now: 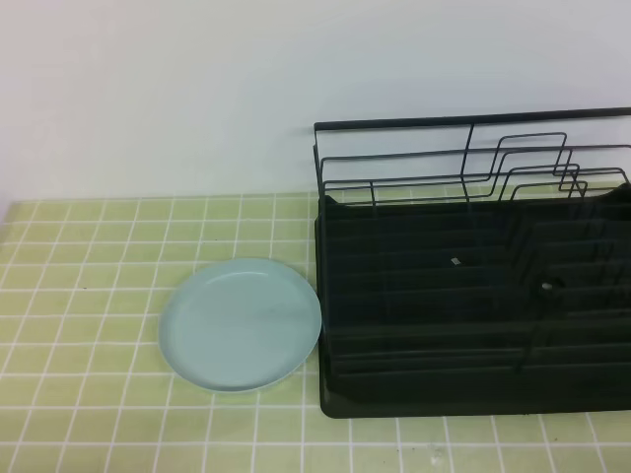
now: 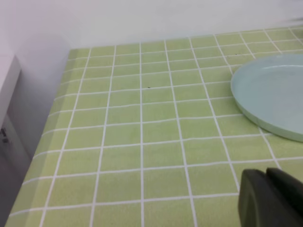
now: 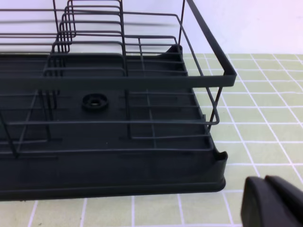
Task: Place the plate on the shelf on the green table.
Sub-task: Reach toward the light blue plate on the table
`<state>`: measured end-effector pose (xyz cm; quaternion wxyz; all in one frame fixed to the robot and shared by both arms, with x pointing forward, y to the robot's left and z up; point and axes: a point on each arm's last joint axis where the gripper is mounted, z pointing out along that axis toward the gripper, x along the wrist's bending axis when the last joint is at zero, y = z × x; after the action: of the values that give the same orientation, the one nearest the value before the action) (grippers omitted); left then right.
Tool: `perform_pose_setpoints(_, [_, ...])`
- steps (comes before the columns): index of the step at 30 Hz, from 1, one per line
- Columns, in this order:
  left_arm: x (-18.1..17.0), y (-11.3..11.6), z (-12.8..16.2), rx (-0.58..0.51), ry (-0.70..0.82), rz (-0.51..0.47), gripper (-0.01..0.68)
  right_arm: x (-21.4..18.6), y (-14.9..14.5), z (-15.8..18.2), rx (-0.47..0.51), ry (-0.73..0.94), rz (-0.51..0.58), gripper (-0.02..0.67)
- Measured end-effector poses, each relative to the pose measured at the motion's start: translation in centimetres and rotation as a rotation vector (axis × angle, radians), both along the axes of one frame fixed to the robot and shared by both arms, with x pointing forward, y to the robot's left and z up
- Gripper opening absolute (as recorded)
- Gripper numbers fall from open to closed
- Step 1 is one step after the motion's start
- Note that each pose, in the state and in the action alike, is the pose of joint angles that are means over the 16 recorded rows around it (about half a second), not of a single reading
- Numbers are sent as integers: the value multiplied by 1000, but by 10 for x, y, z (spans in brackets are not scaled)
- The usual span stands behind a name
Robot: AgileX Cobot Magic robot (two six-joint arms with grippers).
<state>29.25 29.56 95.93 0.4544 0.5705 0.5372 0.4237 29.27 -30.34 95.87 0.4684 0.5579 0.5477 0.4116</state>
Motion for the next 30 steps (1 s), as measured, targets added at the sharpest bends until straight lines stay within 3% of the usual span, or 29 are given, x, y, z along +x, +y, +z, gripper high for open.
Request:
perform_pose_setpoints(19, [1, 1, 3, 38, -38, 4, -2, 0, 0, 1, -3, -15, 1, -3])
perform_pose_setpoints(24, [2, 4, 16, 64, -183, 32, -2, 1, 0, 8, -7, -78, 6, -3])
perform_pose_setpoints(30, [-1, 8, 44, 85, -492, 94, -2, 2, 2, 28, -21, -299, 23, -3])
